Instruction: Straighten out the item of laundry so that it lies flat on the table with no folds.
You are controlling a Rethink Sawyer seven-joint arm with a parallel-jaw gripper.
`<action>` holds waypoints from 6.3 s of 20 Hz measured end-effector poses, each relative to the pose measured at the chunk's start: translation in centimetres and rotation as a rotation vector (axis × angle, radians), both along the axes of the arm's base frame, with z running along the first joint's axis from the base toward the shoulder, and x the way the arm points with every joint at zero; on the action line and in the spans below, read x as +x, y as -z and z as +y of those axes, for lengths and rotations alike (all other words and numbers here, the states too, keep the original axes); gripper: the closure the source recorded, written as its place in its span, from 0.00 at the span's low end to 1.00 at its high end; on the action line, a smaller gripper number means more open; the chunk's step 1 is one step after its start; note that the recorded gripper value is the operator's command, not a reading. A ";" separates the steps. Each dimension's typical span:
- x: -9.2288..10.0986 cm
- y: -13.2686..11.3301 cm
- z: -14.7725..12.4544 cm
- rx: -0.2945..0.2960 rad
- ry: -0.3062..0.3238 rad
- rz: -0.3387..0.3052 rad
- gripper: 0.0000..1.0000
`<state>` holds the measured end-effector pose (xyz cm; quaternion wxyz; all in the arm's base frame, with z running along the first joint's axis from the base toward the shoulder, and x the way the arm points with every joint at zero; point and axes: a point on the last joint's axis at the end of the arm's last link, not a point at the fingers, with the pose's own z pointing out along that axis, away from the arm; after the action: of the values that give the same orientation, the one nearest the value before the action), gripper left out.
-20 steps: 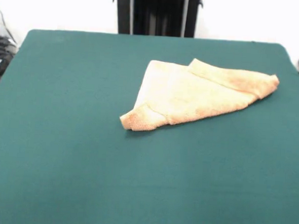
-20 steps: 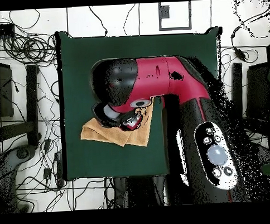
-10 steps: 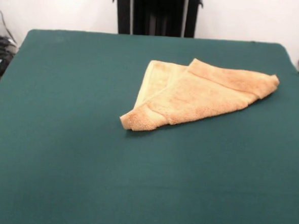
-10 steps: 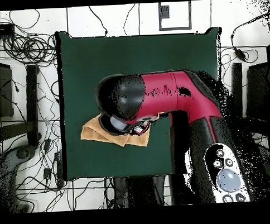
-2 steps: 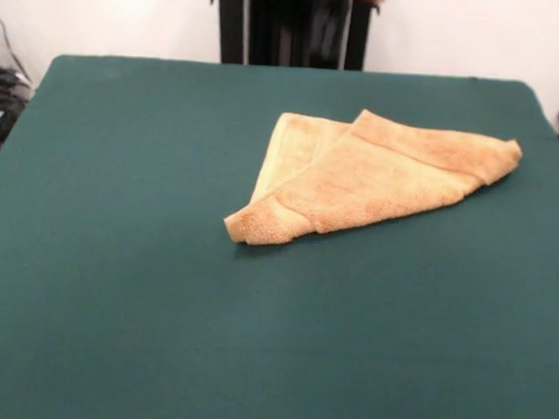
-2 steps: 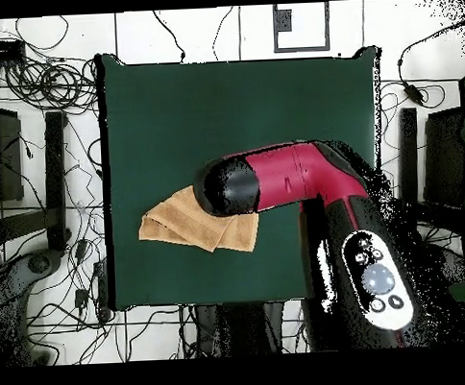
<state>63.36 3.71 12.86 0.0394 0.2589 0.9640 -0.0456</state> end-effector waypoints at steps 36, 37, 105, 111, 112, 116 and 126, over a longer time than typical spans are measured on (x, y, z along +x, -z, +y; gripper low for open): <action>-15.7 16.9 8.8 0.047 -0.192 0.046 1.00; -15.7 16.8 8.6 0.049 -0.181 0.036 1.00; -21.6 16.9 6.8 0.035 -0.200 -0.158 1.00; -21.6 16.8 6.5 0.033 -0.190 -0.195 1.00; -21.6 16.8 6.5 0.033 -0.189 -0.195 1.00; -21.6 16.8 6.3 0.030 -0.187 -0.193 0.00; -21.9 16.9 5.5 0.013 -0.178 -0.184 0.00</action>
<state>41.42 9.19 -4.06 0.1300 0.1758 0.9757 -0.0117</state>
